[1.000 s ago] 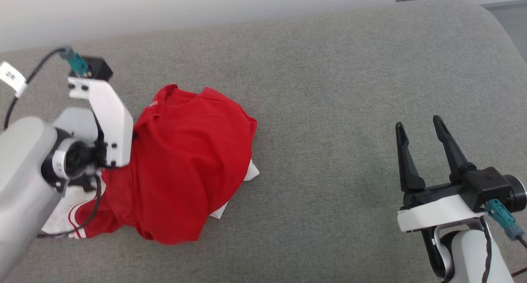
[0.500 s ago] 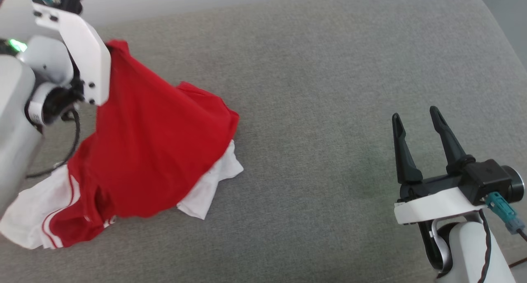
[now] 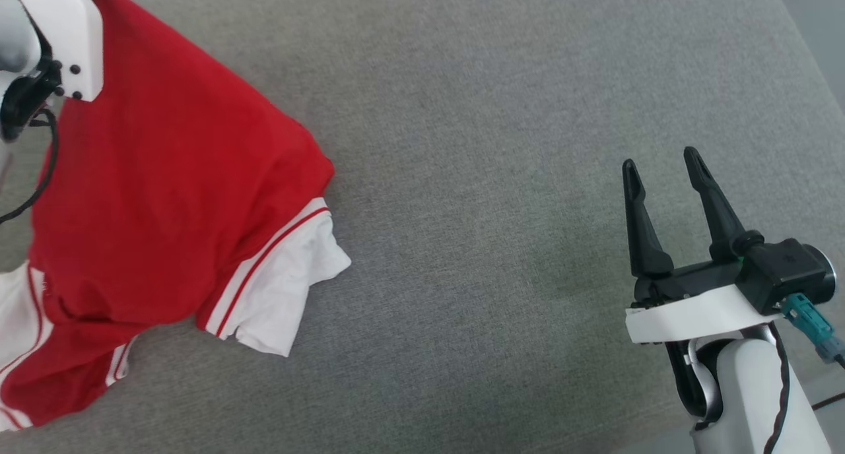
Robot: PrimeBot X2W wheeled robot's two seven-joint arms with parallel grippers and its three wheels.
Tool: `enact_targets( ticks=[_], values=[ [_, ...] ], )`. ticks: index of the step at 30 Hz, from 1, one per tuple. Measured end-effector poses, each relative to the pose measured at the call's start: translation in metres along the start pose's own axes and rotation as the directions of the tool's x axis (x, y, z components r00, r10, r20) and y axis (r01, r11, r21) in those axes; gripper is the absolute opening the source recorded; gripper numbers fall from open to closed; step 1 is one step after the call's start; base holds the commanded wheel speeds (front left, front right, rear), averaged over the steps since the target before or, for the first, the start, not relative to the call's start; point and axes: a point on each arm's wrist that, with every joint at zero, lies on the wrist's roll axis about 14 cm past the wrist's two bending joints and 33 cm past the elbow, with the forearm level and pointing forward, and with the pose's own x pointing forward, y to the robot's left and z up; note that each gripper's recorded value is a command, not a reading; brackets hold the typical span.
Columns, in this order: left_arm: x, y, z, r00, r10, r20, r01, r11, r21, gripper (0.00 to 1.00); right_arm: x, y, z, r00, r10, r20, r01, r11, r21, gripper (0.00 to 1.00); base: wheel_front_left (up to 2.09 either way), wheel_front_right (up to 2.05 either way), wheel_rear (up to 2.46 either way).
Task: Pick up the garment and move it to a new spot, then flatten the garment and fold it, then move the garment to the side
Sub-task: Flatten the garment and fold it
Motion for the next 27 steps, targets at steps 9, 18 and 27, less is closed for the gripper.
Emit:
enact_targets(
  ticks=[9,18,27],
  values=[
    [0.041,-0.011,-0.075,0.970,-0.035,-0.241,0.020,0.998,-0.064,0.00,0.007,-0.007,-0.017,0.999,-0.019,-0.042,0.019,1.000,-0.001,1.00,0.00,0.00,0.00],
    [0.042,-0.017,-0.109,0.923,-0.087,-0.375,0.030,0.988,-0.153,0.40,0.012,-0.003,-0.026,0.998,-0.009,-0.063,0.009,1.000,0.005,1.00,0.00,0.00,0.00],
    [0.016,-0.023,-0.082,0.947,-0.112,-0.301,0.060,0.983,-0.176,1.00,0.016,0.012,-0.015,0.999,0.038,-0.029,-0.038,0.999,-0.008,1.00,0.00,0.00,0.00]
  ],
)
